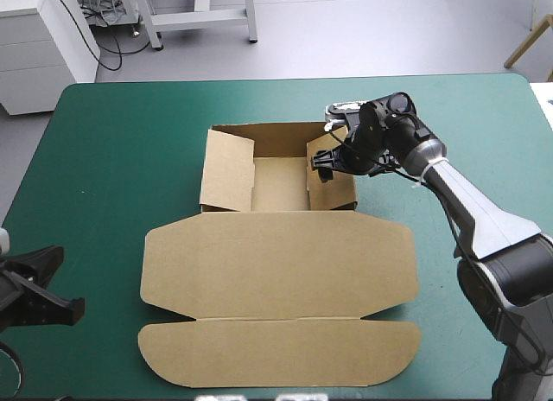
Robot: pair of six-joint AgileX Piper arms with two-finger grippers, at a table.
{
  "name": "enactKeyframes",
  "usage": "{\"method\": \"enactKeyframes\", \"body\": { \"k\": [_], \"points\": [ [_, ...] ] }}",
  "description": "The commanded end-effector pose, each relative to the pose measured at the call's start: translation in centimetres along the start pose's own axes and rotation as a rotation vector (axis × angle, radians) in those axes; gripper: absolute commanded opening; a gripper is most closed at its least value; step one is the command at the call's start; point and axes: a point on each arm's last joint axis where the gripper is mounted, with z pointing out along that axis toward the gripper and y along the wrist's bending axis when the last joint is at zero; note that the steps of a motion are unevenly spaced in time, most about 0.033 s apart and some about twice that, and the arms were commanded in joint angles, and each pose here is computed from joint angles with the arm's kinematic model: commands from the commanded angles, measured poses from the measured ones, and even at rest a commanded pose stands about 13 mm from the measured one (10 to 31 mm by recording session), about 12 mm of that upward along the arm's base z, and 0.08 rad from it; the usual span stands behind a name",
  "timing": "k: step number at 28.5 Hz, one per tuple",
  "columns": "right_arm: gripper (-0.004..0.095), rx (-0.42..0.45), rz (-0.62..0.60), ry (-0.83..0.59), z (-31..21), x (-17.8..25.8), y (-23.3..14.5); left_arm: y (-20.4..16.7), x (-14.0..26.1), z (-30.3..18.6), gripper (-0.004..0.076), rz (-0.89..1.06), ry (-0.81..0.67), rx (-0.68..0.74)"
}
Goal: Fold the box
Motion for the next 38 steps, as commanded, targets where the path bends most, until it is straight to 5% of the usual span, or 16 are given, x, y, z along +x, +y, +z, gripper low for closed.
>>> {"method": "enactKeyframes", "body": {
  "k": [1, 7, 10, 17, 24, 28, 32, 38],
  "points": [
    [0.0874, -0.014, -0.004, -0.083, -1.6, -0.8, 0.2, 0.1, 1.2, -0.3, -0.001, -0.007, 0.034, 0.001],
    [0.0852, -0.02, -0.004, -0.099, -0.9, -1.1, 0.2, 0.1, 2.4, 0.2, -0.001, -0.004, 0.06, 0.0],
    [0.0716, -0.016, -0.01, -0.08, -0.7, -1.0, 0.2, 0.1, 2.4, 0.2, -0.001, -0.004, 0.058, 0.0],
    [0.0012, -0.014, -0.035, 0.004, 0.7, -0.5, 0.2, 0.1, 2.4, 0.2, -0.001, -0.004, 0.058, 0.0],
    [-0.0019, 0.0, -0.051, -0.054, -0.5, -1.5, 0.2, 0.1, 2.4, 0.2, -0.001, -0.004, 0.06, 0.0],
    [-0.0019, 0.118, -0.094, -0.141, -4.0, -2.9, -1.2, 0.1, 2.4, 0.2, -0.001, -0.004, 0.06, 0.0],
    [-0.0019, 0.296, -0.082, -0.22, -8.1, -3.8, -5.5, 0.2, 2.4, 0.2, -0.001, 0.003, 0.059, -0.007],
    [-0.0019, 0.409, 0.067, -0.249, -11.2, -3.3, -13.7, 0.4, 2.4, 0.2, -0.001, 0.01, 0.057, -0.031]
  ]
}}
